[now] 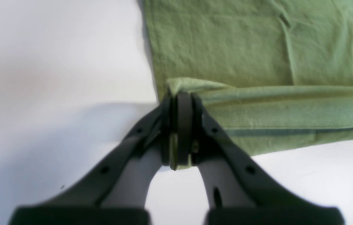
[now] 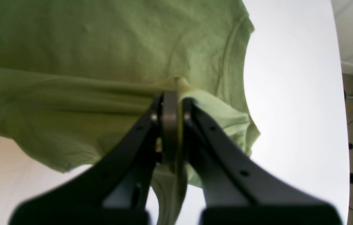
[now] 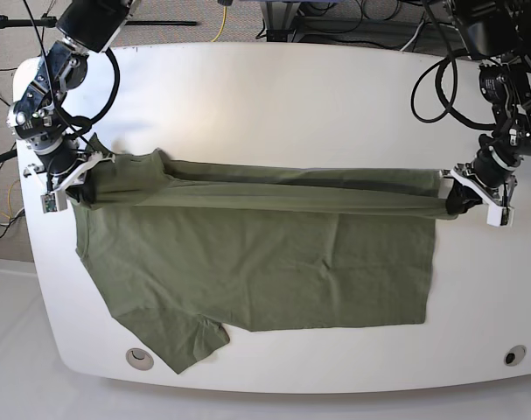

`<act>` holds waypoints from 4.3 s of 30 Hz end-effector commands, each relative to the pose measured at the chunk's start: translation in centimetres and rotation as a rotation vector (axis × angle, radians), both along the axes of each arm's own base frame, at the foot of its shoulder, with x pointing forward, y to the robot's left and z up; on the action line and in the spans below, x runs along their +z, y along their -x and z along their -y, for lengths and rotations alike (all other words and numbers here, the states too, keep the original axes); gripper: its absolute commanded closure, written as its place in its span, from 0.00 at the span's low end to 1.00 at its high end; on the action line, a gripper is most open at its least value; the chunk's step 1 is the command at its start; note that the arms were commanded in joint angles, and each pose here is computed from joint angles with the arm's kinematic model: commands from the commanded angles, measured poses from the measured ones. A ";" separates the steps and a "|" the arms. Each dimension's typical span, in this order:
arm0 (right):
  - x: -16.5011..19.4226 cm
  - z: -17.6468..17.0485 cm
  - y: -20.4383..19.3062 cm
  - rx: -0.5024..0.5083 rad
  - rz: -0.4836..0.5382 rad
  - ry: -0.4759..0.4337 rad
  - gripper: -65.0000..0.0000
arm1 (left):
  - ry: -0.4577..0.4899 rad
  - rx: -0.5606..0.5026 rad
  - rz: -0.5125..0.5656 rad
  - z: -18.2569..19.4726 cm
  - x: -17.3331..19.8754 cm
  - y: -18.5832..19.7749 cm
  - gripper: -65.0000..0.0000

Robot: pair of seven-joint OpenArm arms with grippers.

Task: Fold the T-shirt properly
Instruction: 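Fold the collar edge over the shirt body with both grippers, then lower the folded edge onto the shirt and open both grippers, then reposition both grippers at the folded edge corners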

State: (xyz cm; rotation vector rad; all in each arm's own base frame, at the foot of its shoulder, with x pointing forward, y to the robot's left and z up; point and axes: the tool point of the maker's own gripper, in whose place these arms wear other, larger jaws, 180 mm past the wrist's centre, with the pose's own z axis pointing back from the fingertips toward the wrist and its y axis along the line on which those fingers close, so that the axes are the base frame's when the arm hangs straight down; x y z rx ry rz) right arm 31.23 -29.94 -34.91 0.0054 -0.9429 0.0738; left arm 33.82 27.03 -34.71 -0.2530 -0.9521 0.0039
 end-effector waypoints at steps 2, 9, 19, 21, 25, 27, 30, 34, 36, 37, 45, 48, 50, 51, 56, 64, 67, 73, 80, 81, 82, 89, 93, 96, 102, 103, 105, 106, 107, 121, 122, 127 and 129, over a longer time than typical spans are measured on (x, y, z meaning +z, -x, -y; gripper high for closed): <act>1.3 1.2 -1.4 -0.023 0.047 0.020 1.00 | -0.014 0.031 0.033 -1.3 1.2 -1.2 1.00; 0.1 1.1 -2.1 -0.024 0.028 -0.005 1.00 | -0.017 0.024 0.043 -1.2 1.5 -1.7 1.00; -1.2 0.2 -3.4 -0.004 0.033 -0.053 1.00 | -0.055 0.021 0.097 -1.3 2.9 -2.9 0.84; -1.4 -0.1 -3.8 0.002 0.039 -0.067 1.00 | -0.065 0.023 0.098 -1.5 3.0 -3.2 0.86; -1.5 -0.3 -4.2 0.006 0.041 -0.071 1.00 | -0.073 0.021 0.110 -1.4 3.4 -3.6 0.91; -2.0 -0.2 -4.1 0.008 0.031 -0.074 1.00 | -0.067 0.017 0.116 -1.3 3.5 -4.2 0.90; -2.6 -0.2 -3.9 0.009 0.021 -0.079 0.96 | -0.063 0.015 0.115 -1.2 3.3 -4.8 0.82; -2.7 -0.2 -4.0 0.008 0.027 -0.086 0.77 | -0.072 0.013 0.100 -1.2 2.7 -4.7 0.66; -2.8 -0.1 -4.0 0.005 0.029 -0.089 0.67 | -0.078 0.008 0.083 -1.1 2.2 -4.5 0.57; -2.7 -0.1 -4.0 0.002 0.032 -0.092 0.59 | -0.102 0.000 0.070 -1.1 1.9 -4.3 0.50; -2.2 0.6 -3.9 -0.018 0.043 -0.092 0.45 | -0.142 -0.020 0.045 -0.8 1.2 -4.2 0.43; -0.8 1.5 -3.9 -0.035 0.073 -0.067 0.45 | -0.153 -0.011 0.057 -1.1 1.7 -4.4 0.46; -0.3 1.8 -3.9 -0.040 0.082 -0.053 0.45 | -0.156 -0.013 0.063 -1.1 1.9 -4.5 0.47; 0.0 2.0 -3.8 -0.042 0.086 -0.045 0.45 | -0.158 -0.015 0.065 -1.0 2.0 -4.5 0.47; 1.0 2.4 -3.7 -0.048 0.100 -0.016 0.45 | -0.158 -0.022 0.074 -0.8 2.2 -4.5 0.48; 0.4 1.5 -4.5 -0.037 0.098 -0.066 0.75 | -0.122 -0.024 0.065 0.0 1.3 -4.2 0.60; 0.0 1.5 -4.4 -0.033 0.084 -0.062 0.88 | -0.123 -0.023 0.047 -0.1 0.8 -4.0 0.64; -0.5 1.6 -3.8 -0.034 0.072 -0.049 0.68 | -0.130 -0.016 0.025 -0.6 0.4 -3.8 0.49; -2.2 1.8 -1.5 -0.041 0.013 -0.045 0.56 | -0.112 0.020 0.012 -1.5 -0.6 -3.7 0.48; -2.3 1.8 -1.3 -0.041 0.009 -0.044 0.56 | -0.112 0.023 0.011 -1.6 -0.7 -3.6 0.48; -2.4 1.8 -1.1 -0.041 0.004 -0.043 0.56 | -0.112 0.027 0.010 -1.7 -0.8 -3.6 0.48; -3.0 2.6 -0.5 -0.073 -0.005 -0.057 0.55 | -0.099 0.029 0.006 -1.4 -1.4 -3.4 0.51; -3.2 3.1 -0.1 -0.092 -0.008 -0.070 0.55 | -0.099 0.026 0.014 -1.3 -1.4 -3.4 0.51; -3.4 3.5 0.0 -0.104 -0.011 -0.075 0.58 | -0.107 0.016 0.046 -0.9 -0.7 -3.1 0.52; -3.7 3.4 0.2 -0.104 -0.017 -0.078 0.59 | -0.111 0.004 0.066 -0.5 -0.3 -2.8 0.53; -3.7 3.4 0.3 -0.104 -0.018 -0.076 0.60 | -0.112 0.003 0.068 -0.5 -0.3 -2.8 0.54; -3.3 3.4 0.5 -0.098 -0.011 -0.055 0.59 | -0.120 0.000 0.082 -0.5 0.4 -3.2 0.53; -2.9 3.5 0.7 -0.092 -0.004 -0.036 0.58 | -0.127 -0.002 0.093 -0.5 0.9 -3.4 0.53; -2.8 3.5 0.8 -0.090 -0.001 -0.030 0.58 | -0.128 -0.003 0.094 -0.5 1.0 -3.5 0.52; -2.1 3.4 2.3 -0.071 0.000 0.022 0.56 | -0.139 -0.012 0.080 -0.3 0.5 -3.0 0.50; -2.1 3.4 2.3 -0.071 -0.001 0.021 0.56 | -0.139 -0.013 0.080 -0.3 0.5 -3.0 0.50; -1.7 3.3 2.1 -0.067 0.009 0.027 0.54 | -0.149 -0.016 0.095 -0.2 0.9 -2.3 0.50; -1.8 3.2 2.1 -0.066 0.008 0.025 0.54 | -0.151 -0.018 0.096 -0.2 0.9 -2.2 0.50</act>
